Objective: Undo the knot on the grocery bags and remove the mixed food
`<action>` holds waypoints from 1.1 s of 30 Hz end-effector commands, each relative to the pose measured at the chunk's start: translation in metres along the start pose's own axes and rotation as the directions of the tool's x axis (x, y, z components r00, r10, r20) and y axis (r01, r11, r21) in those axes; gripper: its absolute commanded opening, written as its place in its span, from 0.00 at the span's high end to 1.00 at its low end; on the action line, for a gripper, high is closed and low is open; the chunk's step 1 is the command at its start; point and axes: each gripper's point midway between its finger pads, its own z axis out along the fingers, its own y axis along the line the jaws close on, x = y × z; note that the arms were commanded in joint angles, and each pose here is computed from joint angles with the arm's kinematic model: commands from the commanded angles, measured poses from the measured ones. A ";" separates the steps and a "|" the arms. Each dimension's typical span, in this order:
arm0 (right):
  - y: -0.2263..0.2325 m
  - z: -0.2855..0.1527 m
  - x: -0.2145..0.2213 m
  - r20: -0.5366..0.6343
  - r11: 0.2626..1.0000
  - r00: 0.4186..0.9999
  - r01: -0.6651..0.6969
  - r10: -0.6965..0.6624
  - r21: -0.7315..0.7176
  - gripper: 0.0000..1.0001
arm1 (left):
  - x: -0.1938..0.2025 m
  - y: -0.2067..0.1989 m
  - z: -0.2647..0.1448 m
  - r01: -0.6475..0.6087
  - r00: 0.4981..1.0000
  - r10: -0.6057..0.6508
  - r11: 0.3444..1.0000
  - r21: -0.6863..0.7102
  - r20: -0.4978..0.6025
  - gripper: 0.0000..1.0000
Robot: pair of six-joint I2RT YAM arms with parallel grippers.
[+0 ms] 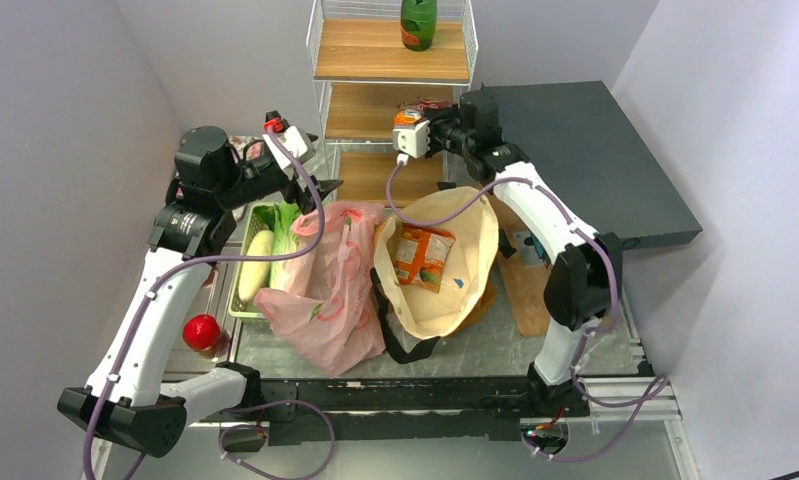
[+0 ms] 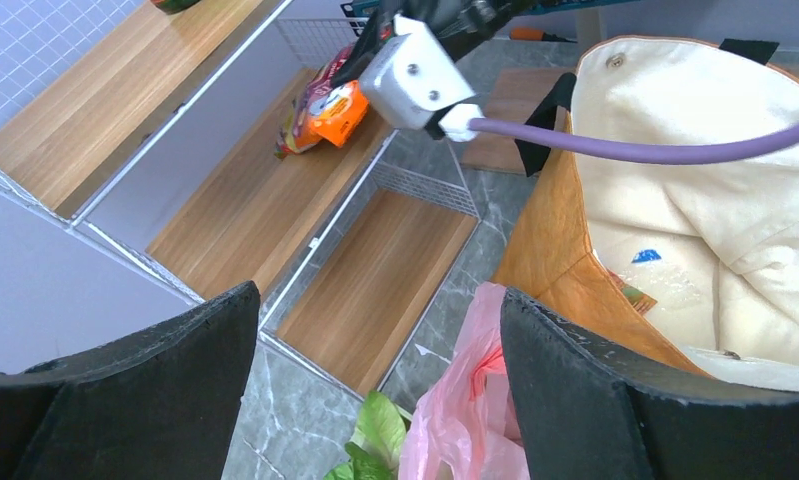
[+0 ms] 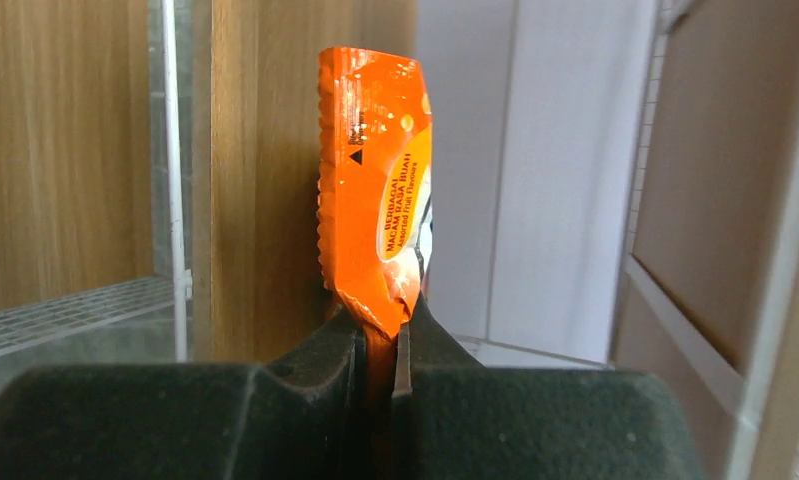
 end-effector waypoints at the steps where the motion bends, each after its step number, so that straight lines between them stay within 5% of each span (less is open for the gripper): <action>1: -0.017 0.001 0.007 0.003 0.998 1.000 0.003 -0.003 -0.067 0.93 | -0.007 -0.006 -0.005 -0.041 0.999 0.041 0.999 0.033 0.021 0.10; 7: -0.021 0.011 0.019 0.001 0.983 0.993 -0.115 0.117 -0.145 0.74 | -0.006 -0.009 -0.004 -0.042 0.999 0.041 0.997 0.057 0.019 0.11; 10: -0.018 0.006 0.018 0.005 0.976 0.991 -0.130 0.133 -0.175 0.42 | -0.006 -0.010 -0.004 -0.044 0.999 0.043 0.997 0.064 0.017 0.11; 13: -0.014 -0.009 0.006 0.034 0.969 0.988 -0.140 0.150 -0.204 0.25 | -0.005 -0.012 -0.005 -0.053 0.999 0.052 0.996 0.072 0.014 0.11; 20: 0.012 -0.052 -0.030 0.113 0.938 0.971 -0.166 0.209 -0.305 0.08 | 0.000 -0.015 -0.003 -0.055 0.998 0.055 0.994 0.095 0.008 0.11; 28: -0.007 -0.122 -0.104 0.209 0.868 0.883 -0.325 0.421 -0.374 0.11 | 0.000 -0.018 0.000 -0.036 0.999 0.035 0.992 0.121 0.012 0.11; 33: 0.037 -0.190 -0.153 0.140 0.675 0.764 -0.450 0.630 -0.585 0.39 | 0.004 -0.020 0.001 -0.012 1.000 0.012 0.993 0.121 0.003 0.11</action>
